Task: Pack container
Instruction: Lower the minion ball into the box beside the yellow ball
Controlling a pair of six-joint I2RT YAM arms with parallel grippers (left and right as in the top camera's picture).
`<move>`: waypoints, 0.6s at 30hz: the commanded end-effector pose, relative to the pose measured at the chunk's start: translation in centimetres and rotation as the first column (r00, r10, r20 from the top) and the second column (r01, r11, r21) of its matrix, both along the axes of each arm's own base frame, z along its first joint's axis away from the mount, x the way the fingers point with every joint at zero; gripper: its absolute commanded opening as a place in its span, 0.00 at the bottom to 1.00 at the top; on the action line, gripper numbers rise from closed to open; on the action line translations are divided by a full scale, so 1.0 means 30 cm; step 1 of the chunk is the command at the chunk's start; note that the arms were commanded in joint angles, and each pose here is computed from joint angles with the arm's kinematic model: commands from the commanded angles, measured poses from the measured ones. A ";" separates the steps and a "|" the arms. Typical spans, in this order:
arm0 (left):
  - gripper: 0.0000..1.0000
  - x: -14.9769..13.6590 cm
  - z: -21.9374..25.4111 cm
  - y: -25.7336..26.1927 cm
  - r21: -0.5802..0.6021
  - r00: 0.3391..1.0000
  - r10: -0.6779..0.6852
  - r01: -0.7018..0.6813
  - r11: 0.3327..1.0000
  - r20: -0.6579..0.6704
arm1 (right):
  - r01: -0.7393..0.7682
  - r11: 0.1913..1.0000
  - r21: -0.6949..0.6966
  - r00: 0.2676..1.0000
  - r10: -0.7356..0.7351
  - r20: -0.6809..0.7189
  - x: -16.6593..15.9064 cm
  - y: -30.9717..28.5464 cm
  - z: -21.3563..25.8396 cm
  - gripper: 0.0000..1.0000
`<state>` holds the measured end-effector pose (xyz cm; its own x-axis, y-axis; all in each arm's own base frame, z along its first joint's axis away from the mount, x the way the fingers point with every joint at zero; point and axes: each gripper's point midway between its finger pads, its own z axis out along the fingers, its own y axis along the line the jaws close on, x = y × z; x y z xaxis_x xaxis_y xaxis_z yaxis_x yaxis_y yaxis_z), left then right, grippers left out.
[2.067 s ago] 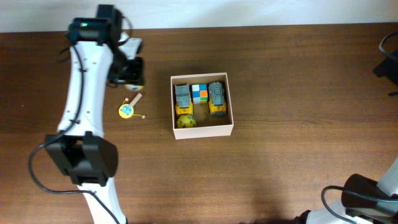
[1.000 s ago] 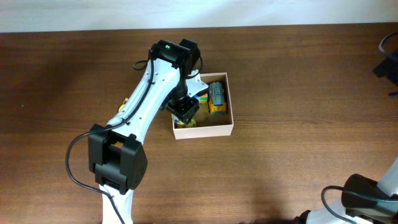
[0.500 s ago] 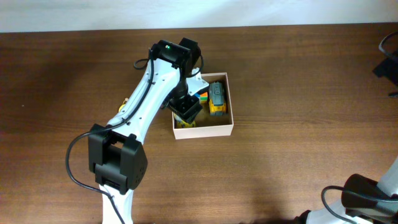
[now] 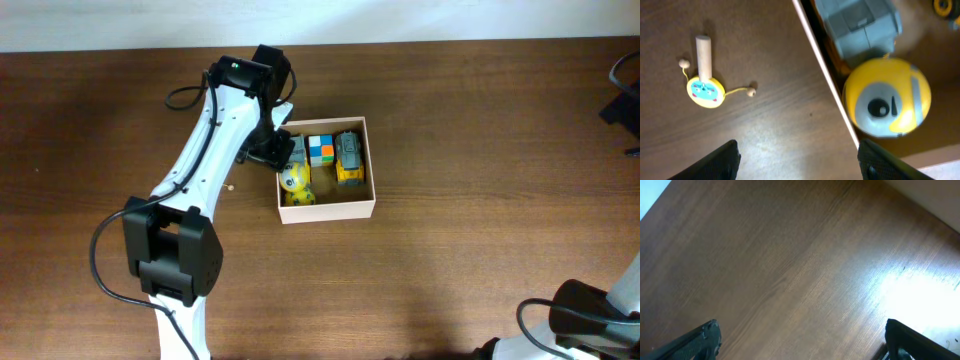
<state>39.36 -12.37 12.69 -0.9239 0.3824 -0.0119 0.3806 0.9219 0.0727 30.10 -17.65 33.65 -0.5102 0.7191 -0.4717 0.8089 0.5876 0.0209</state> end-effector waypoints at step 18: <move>0.77 0.044 0.002 -0.072 -0.001 0.997 -0.010 0.011 1.000 0.079 | 0.021 1.000 -0.005 1.000 -0.022 -0.012 -0.007 -0.011 -0.007 0.99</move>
<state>40.08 -14.95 12.80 -0.9098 0.4080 -0.0756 0.4029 0.9122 0.0744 30.10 -17.65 33.65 -0.5103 0.7192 -0.4715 0.8089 0.5876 0.0207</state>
